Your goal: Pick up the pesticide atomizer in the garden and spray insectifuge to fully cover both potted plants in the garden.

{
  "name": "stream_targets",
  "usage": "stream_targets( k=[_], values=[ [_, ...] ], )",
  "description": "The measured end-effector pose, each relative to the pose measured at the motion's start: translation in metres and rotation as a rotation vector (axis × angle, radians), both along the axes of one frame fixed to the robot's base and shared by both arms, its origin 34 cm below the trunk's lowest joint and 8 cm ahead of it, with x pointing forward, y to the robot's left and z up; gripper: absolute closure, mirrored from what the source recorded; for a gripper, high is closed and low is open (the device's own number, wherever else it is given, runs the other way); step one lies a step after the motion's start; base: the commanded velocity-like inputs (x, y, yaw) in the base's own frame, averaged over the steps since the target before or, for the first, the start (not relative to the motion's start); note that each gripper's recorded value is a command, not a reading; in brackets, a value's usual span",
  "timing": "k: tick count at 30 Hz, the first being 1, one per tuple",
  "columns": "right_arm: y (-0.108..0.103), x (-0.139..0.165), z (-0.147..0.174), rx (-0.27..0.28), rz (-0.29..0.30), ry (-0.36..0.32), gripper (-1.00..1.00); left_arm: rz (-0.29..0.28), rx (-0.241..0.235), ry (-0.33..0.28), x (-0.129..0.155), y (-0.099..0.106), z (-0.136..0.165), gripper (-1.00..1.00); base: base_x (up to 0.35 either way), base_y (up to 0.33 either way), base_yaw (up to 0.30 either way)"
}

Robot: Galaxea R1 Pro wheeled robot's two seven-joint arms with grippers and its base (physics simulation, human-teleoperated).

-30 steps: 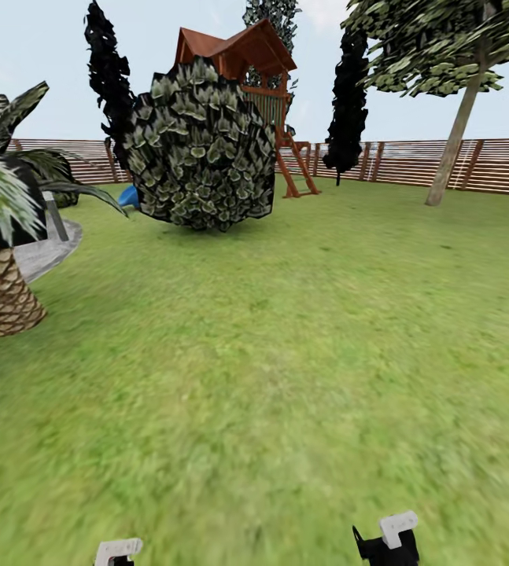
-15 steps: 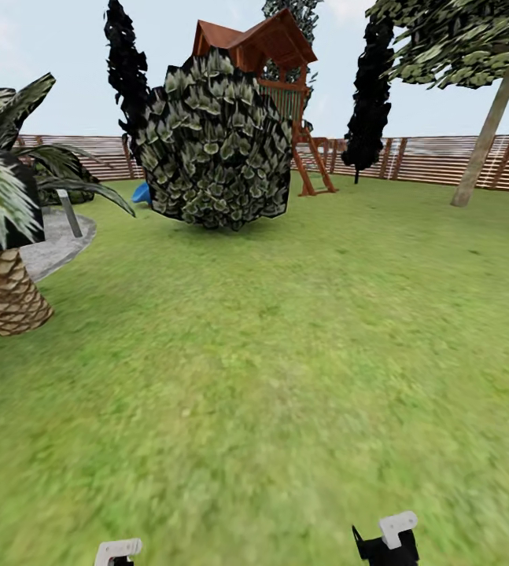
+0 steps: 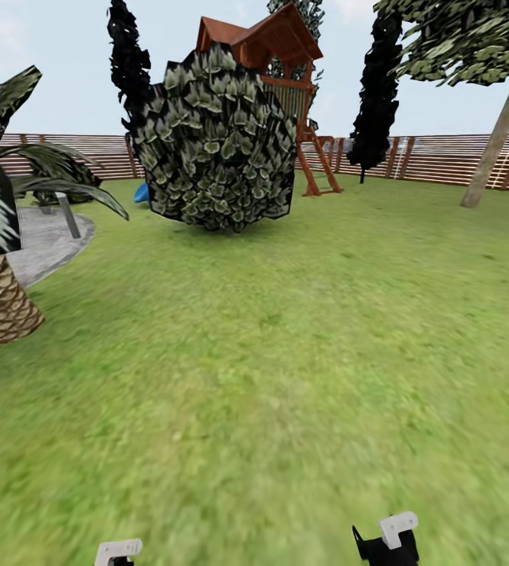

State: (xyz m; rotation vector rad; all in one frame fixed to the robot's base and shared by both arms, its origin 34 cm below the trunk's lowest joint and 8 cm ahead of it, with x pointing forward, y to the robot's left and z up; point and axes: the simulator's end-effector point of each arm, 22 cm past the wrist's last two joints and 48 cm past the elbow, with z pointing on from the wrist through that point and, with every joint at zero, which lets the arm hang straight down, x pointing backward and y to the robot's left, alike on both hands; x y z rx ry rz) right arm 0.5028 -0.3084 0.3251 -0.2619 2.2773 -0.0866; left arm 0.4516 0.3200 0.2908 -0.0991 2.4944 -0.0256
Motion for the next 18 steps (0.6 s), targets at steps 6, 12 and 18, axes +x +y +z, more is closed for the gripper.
stream_targets(
  k=[6, 12, 18],
  values=[
    [0.0, 0.0, 0.0, 0.0, 0.0, 0.0, -1.0, 0.0, 0.0, 0.0, 0.0001, 0.0, 0.0001, 1.0, 0.337, -0.079, 0.0],
    [0.0006, 0.0, -0.0001, 0.001, 0.0, 0.0, -1.0, 0.0, 0.0, 0.0, 0.0001, 0.0, 0.0, 1.0, 0.337, -0.079, 0.019],
    [0.001, 0.0001, -0.0001, 0.001, 0.0, 0.0, -1.0, 0.0, 0.0, 0.001, -0.0005, 0.0, -0.0002, 1.0, 0.337, -0.079, 0.148]
  ],
)
